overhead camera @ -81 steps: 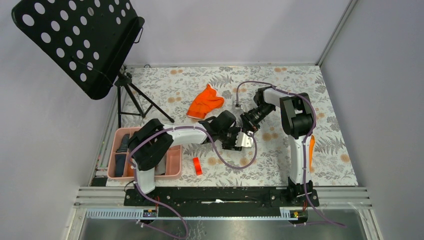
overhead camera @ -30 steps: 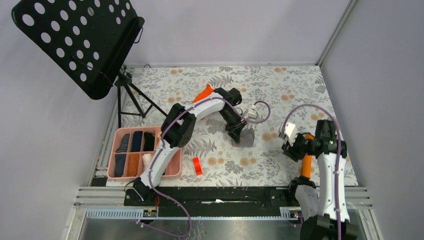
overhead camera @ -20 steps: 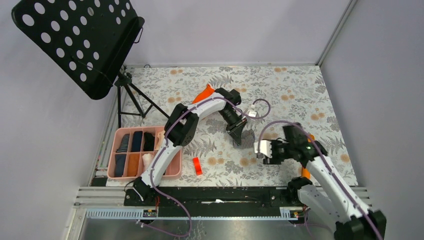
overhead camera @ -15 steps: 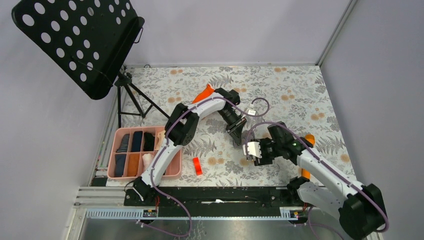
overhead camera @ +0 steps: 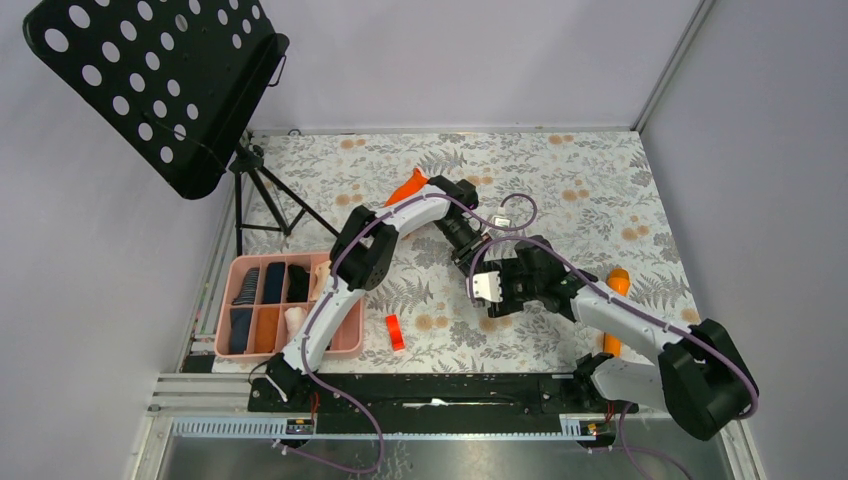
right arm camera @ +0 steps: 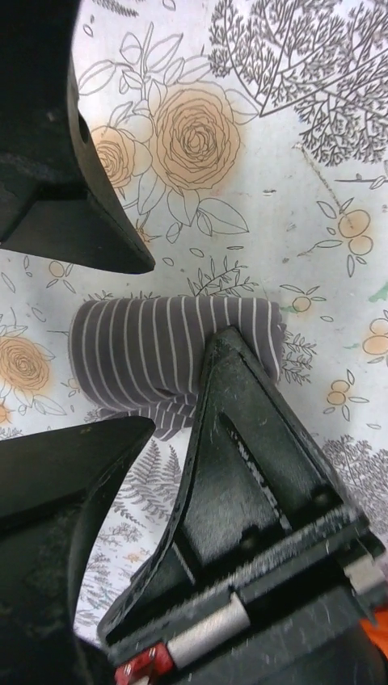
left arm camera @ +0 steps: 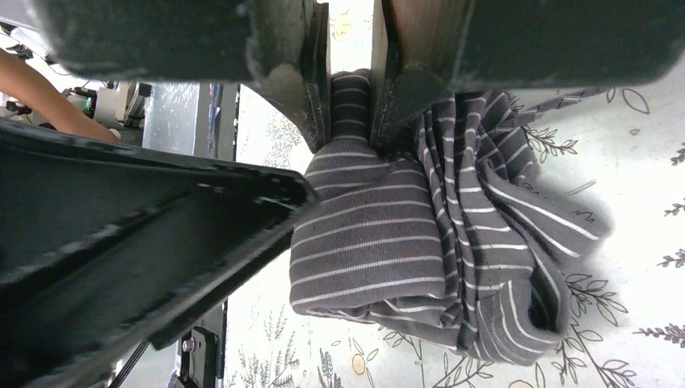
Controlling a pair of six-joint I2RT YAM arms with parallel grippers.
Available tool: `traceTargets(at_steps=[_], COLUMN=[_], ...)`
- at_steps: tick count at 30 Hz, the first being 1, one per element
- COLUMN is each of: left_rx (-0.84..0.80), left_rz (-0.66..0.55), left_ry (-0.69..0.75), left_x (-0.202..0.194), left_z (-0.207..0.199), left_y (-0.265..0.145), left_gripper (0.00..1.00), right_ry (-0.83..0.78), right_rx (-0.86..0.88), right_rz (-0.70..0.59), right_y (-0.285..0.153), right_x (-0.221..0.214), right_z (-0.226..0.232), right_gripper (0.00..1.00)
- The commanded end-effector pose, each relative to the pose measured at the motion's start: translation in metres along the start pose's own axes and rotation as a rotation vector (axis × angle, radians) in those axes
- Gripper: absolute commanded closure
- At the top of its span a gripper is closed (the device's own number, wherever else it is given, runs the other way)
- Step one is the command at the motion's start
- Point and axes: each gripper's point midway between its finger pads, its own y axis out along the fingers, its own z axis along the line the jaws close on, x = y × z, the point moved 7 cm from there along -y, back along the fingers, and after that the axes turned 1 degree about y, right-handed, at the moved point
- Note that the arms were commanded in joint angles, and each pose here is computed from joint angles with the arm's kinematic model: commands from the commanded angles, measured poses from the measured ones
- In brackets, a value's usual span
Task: Roll the underwear
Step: Roll the underwear to the center of the board.
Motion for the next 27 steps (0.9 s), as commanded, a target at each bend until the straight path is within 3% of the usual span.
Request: traceTargets(at_steps=[1, 5, 8, 10, 13, 19, 23, 27], left_rx=[0.092, 0.102, 0.114, 0.144, 0.179, 0.320, 0.459, 0.673], left_rz=[0.126, 0.126, 0.116, 0.101, 0.016, -0.304, -0.332, -0.403], left_ry=[-0.054, -0.053, -0.055, -0.074, -0.065, 0.112, 0.346, 0.507], left_x=[-0.030, -0.028, -0.026, -0.022, -0.009, 0.021, 0.028, 0.019], left_z=[0.036, 0.036, 0.037, 0.037, 0.030, -0.028, -0.078, -0.099], left_y=[0.014, 0.013, 0.008, 0.001, -0.033, -0.135, -0.165, -0.174], left_gripper=[1.00, 1.00, 1.00, 0.89, 0.72, 0.60, 0.59, 0.55], right_ry=[-0.038, -0.026, -0.023, -0.012, 0.051, 0.250, 0.427, 0.659], right_rx=[-0.007, 0.078, 0.165, 0.220, 0.259, 0.329, 0.419, 0.418], right_rz=[0.019, 0.006, 0.008, 0.024, 0.057, 0.047, 0.102, 0.119], right_y=[0.014, 0.020, 0.019, 0.016, 0.015, 0.010, 0.013, 0.020], right_x=[-0.007, -0.007, -0.007, -0.010, -0.013, -0.015, -0.032, -0.057], right_z=[-0.001, 0.006, 0.016, 0.024, 0.029, 0.022, 0.014, -0.014], right_gripper=[0.30, 0.46, 0.68, 0.81, 0.92, 0.96, 0.97, 0.98])
